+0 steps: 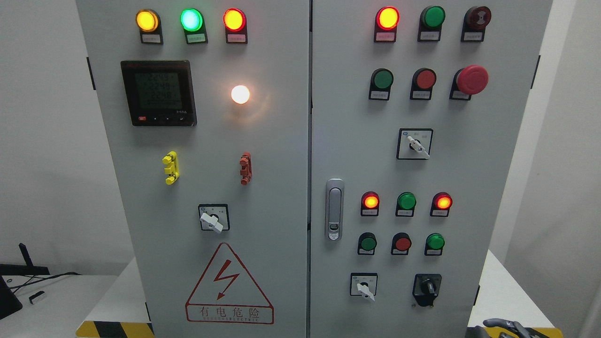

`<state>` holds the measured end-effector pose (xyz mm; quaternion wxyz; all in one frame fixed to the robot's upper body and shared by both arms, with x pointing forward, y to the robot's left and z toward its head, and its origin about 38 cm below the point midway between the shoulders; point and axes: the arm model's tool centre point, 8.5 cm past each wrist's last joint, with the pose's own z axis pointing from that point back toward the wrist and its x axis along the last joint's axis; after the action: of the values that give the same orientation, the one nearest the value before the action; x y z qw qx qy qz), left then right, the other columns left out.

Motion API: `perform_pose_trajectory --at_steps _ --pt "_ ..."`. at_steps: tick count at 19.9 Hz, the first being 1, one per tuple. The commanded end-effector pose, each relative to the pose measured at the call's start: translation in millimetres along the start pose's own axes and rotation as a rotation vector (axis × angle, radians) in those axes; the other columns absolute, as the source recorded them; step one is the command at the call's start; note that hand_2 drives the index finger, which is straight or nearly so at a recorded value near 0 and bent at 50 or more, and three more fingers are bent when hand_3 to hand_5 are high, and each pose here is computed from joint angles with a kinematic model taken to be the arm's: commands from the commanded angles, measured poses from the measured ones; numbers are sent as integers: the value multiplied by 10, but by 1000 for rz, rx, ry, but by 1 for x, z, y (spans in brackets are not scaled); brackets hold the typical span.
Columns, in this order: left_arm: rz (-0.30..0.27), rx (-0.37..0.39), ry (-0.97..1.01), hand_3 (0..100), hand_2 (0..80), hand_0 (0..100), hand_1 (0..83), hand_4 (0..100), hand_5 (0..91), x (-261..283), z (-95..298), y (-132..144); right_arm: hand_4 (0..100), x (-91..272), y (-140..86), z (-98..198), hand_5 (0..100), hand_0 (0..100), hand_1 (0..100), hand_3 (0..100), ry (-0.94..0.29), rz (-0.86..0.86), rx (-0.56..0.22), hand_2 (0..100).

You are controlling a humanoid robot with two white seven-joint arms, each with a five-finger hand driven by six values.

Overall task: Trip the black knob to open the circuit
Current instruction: 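Raise the right hand up toward the black rotary knob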

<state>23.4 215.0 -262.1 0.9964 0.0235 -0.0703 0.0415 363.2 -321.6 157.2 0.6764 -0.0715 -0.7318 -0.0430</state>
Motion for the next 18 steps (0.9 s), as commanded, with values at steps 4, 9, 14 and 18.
perform_pose_trajectory --at_steps 4,9,14,18 --pt "-30 -1 -1 0 0 120 389 0 0 0 0 0 1000 -3 36 -20 945 215 703 1000 13 2 82 468" --pt "-30 -2 -1 0 0 120 389 0 0 0 0 -1 1000 -2 49 -22 944 230 703 1000 11 1 114 465" --pt "-30 -1 -1 0 0 120 389 0 0 0 0 0 1000 -1 55 -24 944 245 703 1000 10 0 128 462" --pt "-30 -1 -1 0 0 120 389 0 0 0 0 0 1000 -4 55 -25 944 252 703 1000 17 -2 127 460"
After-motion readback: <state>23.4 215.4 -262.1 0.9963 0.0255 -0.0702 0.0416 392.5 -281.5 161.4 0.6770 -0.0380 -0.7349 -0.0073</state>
